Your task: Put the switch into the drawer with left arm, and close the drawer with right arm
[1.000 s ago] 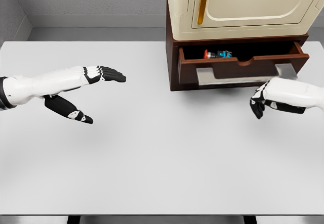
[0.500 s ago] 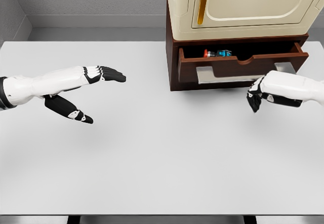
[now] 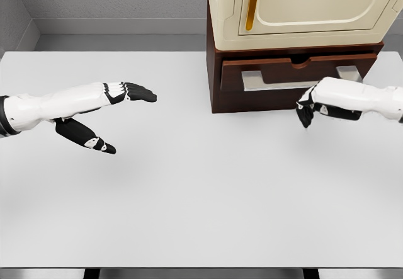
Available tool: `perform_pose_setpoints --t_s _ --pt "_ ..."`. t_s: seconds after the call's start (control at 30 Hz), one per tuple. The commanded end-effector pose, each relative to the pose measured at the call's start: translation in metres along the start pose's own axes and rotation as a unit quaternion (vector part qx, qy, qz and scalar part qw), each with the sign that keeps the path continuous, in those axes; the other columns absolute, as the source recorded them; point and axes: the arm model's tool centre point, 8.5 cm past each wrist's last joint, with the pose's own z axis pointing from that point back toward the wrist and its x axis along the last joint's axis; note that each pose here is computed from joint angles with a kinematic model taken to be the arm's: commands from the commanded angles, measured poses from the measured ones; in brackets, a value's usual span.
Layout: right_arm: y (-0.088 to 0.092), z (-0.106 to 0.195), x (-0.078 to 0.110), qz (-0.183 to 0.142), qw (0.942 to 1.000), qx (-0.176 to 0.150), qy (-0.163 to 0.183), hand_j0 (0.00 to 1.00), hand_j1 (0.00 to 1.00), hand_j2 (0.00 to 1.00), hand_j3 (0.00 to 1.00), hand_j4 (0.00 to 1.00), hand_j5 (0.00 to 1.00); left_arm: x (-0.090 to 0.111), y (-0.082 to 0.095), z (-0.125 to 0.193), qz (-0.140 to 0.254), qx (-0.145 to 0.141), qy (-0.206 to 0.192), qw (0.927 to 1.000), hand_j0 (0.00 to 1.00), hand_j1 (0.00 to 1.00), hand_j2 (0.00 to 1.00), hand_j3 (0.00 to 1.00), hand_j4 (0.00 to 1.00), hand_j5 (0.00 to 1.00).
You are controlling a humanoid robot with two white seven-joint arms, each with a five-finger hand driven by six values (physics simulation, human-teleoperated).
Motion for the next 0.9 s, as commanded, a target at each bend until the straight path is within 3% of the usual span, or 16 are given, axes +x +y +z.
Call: perform_pose_setpoints --t_s 0.0,0.13,0.57,0.87 --pt "0.009 -0.004 -0.007 -0.017 0.9998 0.005 0.004 0.18 0.18 0.18 0.18 0.18 0.18 0.000 0.001 0.000 0.003 0.003 0.000 1.0000 1.00 1.00 1.00 1.00 1.00 1.00" --pt "0.009 -0.018 -0.012 -0.023 0.9997 0.010 0.000 0.18 0.18 0.18 0.18 0.18 0.18 0.000 0.001 0.000 0.003 0.003 0.000 1.0000 1.00 1.00 1.00 1.00 1.00 1.00" --pt "0.006 -0.016 -0.021 -0.022 0.9996 0.009 0.015 0.18 0.18 0.18 0.18 0.18 0.18 -0.004 0.001 0.003 0.006 0.005 0.006 1.0000 1.00 1.00 1.00 1.00 1.00 1.00" --pt "0.004 -0.031 -0.022 -0.023 0.9996 0.016 0.008 0.18 0.18 0.18 0.18 0.18 0.18 -0.004 0.001 0.003 0.006 0.005 0.006 1.0000 1.00 1.00 1.00 1.00 1.00 1.00"
